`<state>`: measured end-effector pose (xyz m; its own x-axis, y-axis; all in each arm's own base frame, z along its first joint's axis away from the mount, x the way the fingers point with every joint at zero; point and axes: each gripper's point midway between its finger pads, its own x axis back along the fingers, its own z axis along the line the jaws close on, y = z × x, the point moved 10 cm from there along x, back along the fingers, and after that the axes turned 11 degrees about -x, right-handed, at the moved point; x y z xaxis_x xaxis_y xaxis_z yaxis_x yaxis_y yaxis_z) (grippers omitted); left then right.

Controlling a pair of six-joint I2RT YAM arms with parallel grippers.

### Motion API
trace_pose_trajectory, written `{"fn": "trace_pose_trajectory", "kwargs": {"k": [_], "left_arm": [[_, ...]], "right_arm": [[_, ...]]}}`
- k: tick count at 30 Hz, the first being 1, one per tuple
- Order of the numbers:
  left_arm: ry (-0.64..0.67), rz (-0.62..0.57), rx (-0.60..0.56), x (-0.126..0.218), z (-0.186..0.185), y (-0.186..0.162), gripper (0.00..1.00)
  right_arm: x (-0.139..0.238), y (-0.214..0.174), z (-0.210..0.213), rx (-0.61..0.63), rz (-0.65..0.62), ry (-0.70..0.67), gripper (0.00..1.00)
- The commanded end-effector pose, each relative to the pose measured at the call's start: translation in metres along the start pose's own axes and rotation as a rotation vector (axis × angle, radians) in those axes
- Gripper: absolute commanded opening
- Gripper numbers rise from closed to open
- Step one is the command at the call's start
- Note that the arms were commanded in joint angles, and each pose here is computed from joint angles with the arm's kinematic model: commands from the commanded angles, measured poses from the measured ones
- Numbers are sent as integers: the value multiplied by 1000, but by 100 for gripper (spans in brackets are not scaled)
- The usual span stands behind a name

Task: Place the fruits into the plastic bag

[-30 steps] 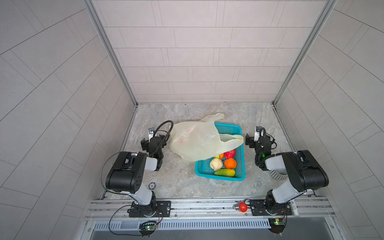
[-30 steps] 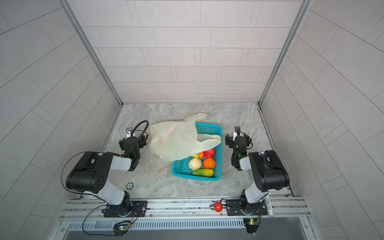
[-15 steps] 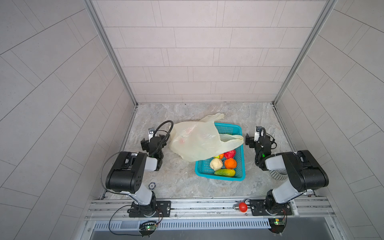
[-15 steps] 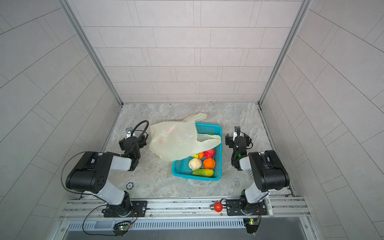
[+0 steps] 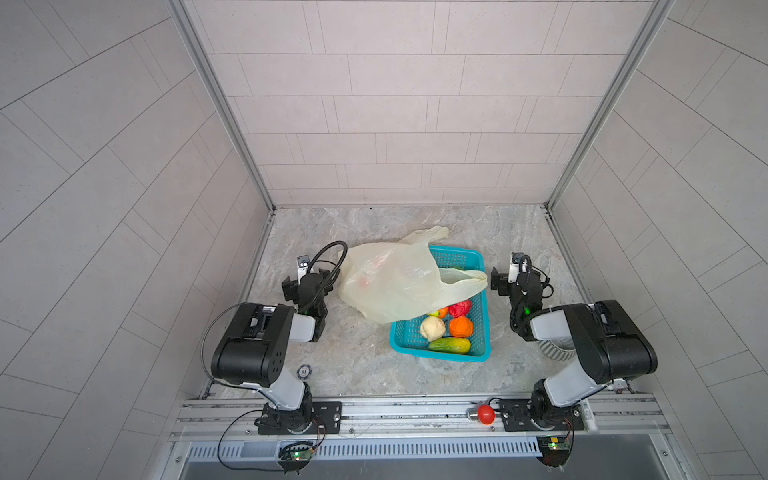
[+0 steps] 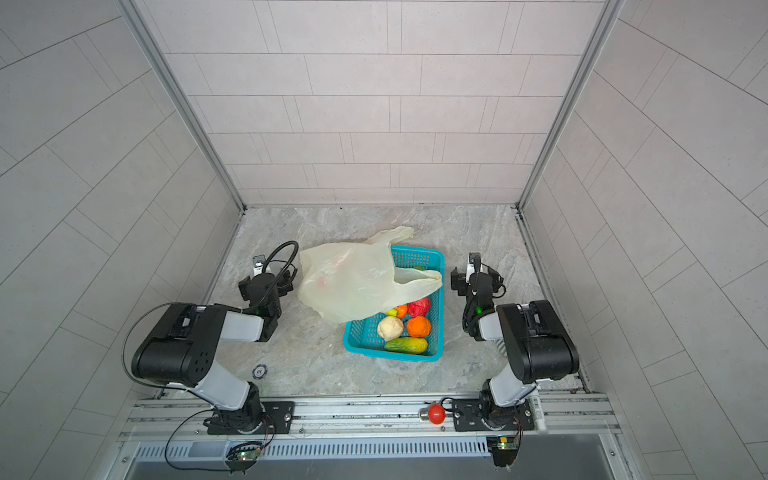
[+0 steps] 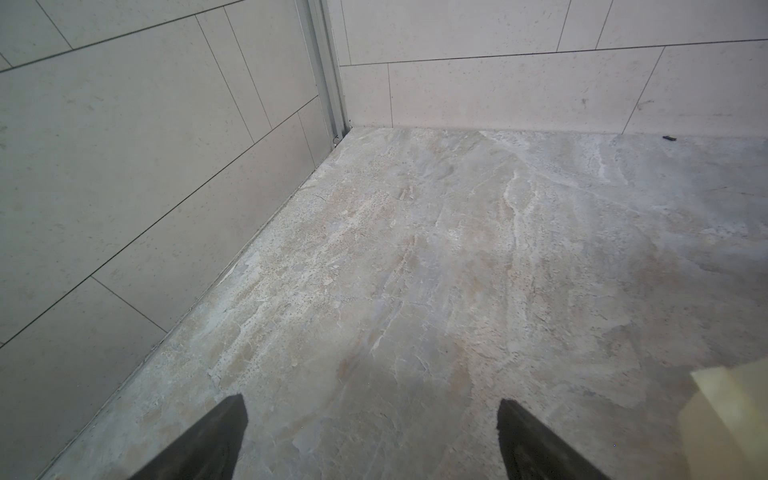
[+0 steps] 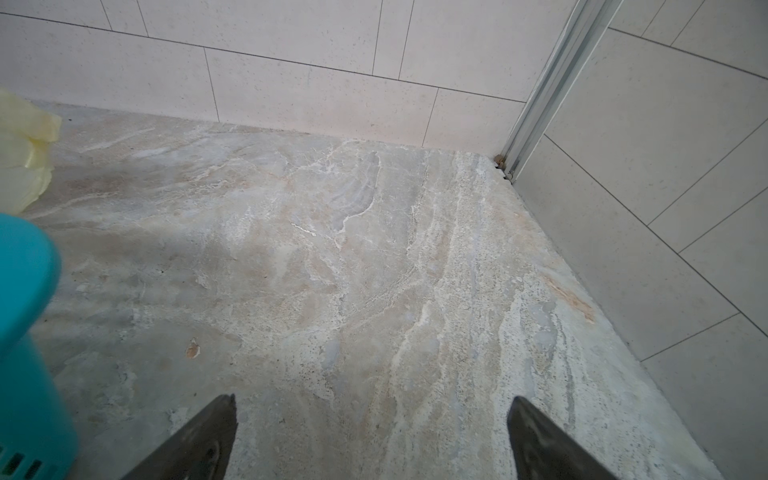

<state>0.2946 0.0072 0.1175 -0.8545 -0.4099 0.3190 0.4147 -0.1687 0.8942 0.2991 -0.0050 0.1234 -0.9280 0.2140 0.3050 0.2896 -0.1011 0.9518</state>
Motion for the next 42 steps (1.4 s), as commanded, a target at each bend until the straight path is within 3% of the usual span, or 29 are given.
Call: {"fn": "trace_pose_trajectory", "kwargs": {"k": [1, 5, 7, 9, 10, 13, 16, 19, 24, 29, 42], "left_arm": [[8, -23, 5, -2, -1, 7, 100], [6, -30, 7, -1, -1, 8, 100], [26, 15, -22, 0, 2, 22, 100], [42, 115, -49, -1, 8, 55, 100], [69, 150, -37, -1, 13, 71, 100], [77, 117, 16, 5, 21, 106, 99], [-1, 61, 112, 20, 17, 131, 100], [-110, 137, 192, 44, 3, 163, 100], [-404, 276, 112, 96, -61, 208, 100], [-635, 445, 52, 131, -119, 199, 100], [-701, 572, -40, 156, -156, 201, 100]], "right_arm": [[-1, 0, -2, -6, 9, -6, 99], [1, 20, 9, 56, 61, 27, 97], [4, 52, 13, 54, 96, -17, 86], [9, 76, 9, -28, 47, -95, 70], [12, 96, 10, -93, -9, -117, 66], [22, 132, 16, -184, -7, -127, 66], [40, 167, 35, -241, 33, -83, 66], [61, 184, 62, -260, 130, 59, 66], [93, 174, 112, -278, 417, 454, 66], [124, 141, 145, -296, 626, 757, 67], [138, 112, 161, -197, 692, 906, 61]]}}
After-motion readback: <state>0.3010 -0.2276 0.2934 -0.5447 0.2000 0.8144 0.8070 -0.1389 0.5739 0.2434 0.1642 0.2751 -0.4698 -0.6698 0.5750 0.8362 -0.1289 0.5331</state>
